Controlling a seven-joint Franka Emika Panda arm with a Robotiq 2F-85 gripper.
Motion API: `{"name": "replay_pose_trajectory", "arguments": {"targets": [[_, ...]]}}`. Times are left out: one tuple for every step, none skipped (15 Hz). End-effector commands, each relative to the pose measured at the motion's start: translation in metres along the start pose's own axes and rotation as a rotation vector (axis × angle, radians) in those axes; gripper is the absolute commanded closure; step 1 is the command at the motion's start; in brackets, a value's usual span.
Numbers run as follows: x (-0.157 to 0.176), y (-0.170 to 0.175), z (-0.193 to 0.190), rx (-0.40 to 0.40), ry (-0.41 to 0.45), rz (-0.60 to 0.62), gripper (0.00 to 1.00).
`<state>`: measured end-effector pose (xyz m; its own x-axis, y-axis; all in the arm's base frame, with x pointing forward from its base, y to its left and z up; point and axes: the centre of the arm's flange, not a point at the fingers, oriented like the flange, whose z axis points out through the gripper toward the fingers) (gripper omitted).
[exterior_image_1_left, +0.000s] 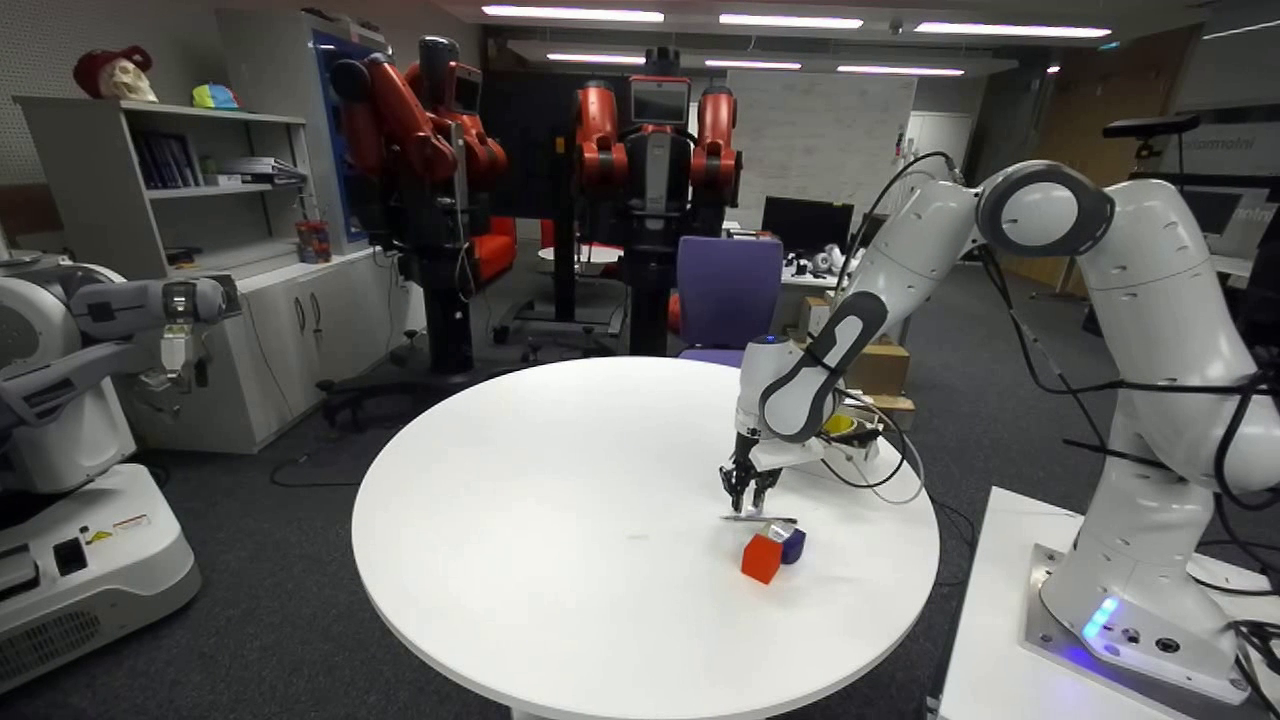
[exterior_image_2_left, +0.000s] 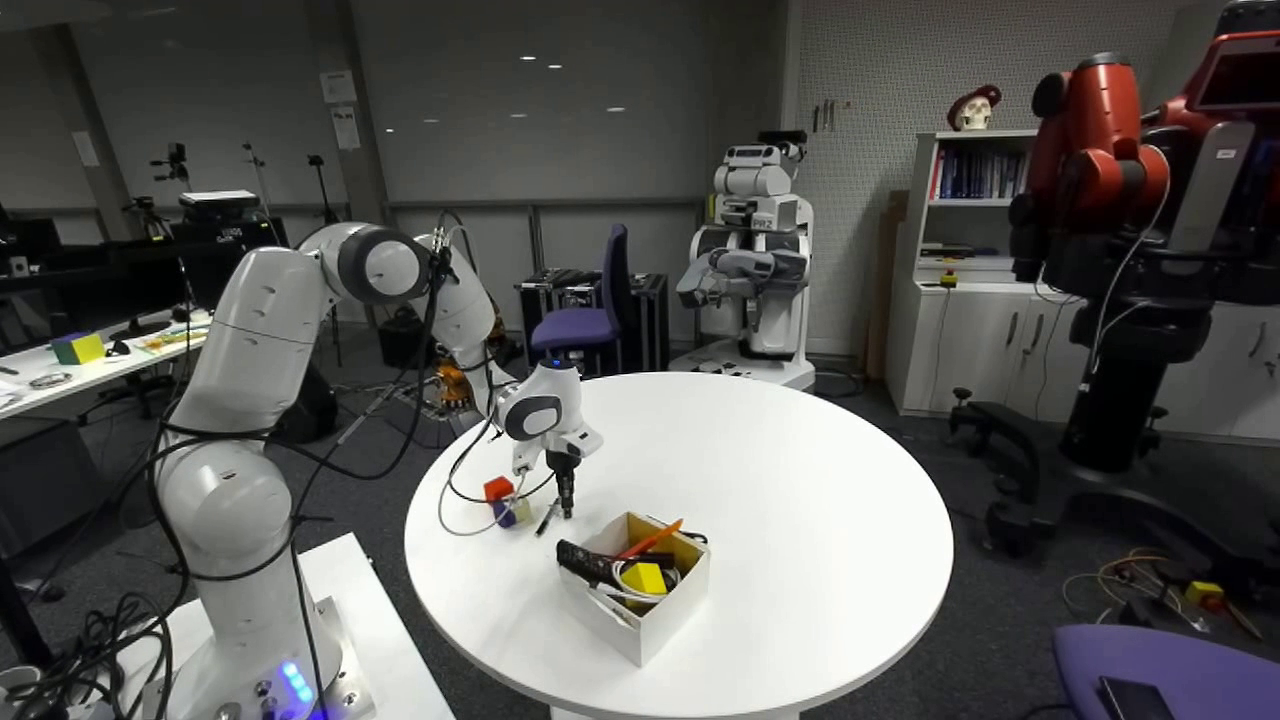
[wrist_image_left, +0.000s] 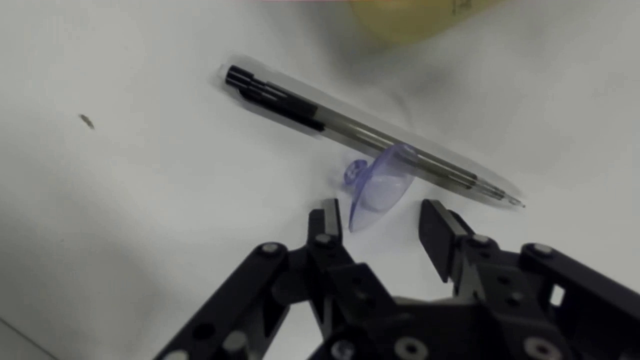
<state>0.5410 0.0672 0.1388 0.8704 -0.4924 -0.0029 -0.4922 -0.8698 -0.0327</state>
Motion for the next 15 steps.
{"name": "replay_pose_trajectory", "arguments": {"targets": [[0.0,-0.003,-0.008,0.02,0.015,0.022,0.84],[0.001,-0.002,-0.013,0.025,0.018,0.024,0.9],[0.001,-0.001,-0.018,0.033,0.018,0.026,0.99],[0.001,0.0,-0.023,0.04,0.021,0.029,1.0],[0.002,0.002,-0.033,0.051,0.025,0.031,1.0],[0.006,0.006,-0.044,0.068,0.038,0.042,1.0],[0.01,0.009,-0.055,0.083,0.05,0.056,1.0],[0.015,0.013,-0.067,0.097,0.066,0.071,1.0],[0.022,0.02,-0.081,0.11,0.085,0.091,1.0],[0.031,0.029,-0.096,0.122,0.108,0.113,1.0],[0.039,0.041,-0.112,0.13,0.125,0.138,1.0],[0.048,0.053,-0.122,0.135,0.142,0.158,1.0],[0.056,0.069,-0.137,0.121,0.141,0.18,1.0],[0.06,0.086,-0.146,0.101,0.122,0.197,1.0],[0.064,0.102,-0.151,0.075,0.089,0.21,1.0]]}}
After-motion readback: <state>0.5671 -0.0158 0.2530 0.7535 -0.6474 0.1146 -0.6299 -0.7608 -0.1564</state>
